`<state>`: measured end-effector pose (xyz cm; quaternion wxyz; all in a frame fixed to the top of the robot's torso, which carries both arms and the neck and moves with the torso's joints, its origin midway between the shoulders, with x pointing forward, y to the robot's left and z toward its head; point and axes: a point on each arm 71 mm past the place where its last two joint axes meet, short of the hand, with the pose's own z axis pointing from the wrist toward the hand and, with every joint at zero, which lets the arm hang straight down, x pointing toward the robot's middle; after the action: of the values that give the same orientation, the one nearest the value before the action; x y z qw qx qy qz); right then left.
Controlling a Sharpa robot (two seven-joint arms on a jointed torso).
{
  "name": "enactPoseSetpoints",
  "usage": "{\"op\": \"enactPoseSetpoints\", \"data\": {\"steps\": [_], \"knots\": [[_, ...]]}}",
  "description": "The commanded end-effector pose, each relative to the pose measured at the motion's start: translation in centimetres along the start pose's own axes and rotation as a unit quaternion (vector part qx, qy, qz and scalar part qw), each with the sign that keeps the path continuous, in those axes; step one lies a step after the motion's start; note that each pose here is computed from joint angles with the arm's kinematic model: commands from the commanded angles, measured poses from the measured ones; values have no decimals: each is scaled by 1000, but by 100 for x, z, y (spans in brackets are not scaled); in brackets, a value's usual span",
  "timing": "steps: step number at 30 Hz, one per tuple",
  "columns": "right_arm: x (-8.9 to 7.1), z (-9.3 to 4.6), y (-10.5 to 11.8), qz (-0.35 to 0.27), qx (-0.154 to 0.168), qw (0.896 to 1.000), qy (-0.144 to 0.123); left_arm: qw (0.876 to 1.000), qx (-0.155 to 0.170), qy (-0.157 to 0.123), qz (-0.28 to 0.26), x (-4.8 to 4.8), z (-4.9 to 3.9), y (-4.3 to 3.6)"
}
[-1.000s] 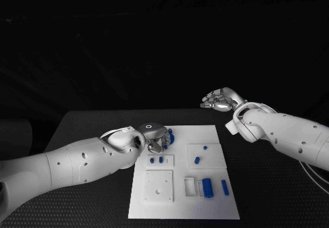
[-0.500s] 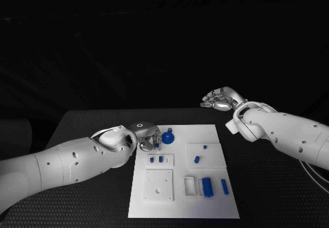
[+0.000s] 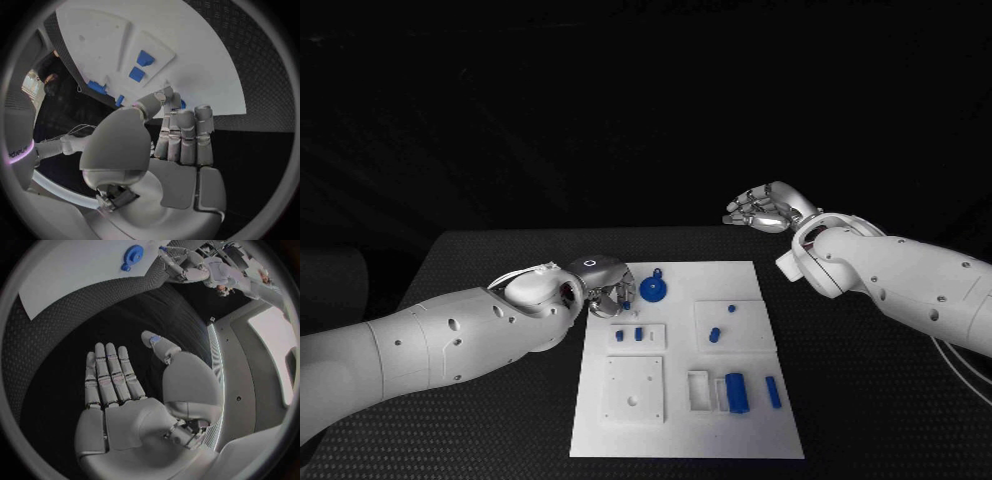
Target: Assemble the parts on the task board
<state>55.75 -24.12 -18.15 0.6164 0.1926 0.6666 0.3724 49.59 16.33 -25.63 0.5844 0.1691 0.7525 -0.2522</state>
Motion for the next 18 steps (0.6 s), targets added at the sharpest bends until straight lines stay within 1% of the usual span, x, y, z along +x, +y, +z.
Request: {"op": "enactPoseSetpoints", "data": {"steps": [1, 10, 18], "knots": [[20, 2, 17, -1, -8, 1000, 7, 1000, 4, 6, -6, 10, 23, -46], [22, 2, 19, -1, -8, 1000, 7, 1000, 3, 8, -6, 15, 45, -49], [28, 4, 20, -1, -8, 1000, 8, 1000, 7, 12, -7, 25, 69, -89]]}}
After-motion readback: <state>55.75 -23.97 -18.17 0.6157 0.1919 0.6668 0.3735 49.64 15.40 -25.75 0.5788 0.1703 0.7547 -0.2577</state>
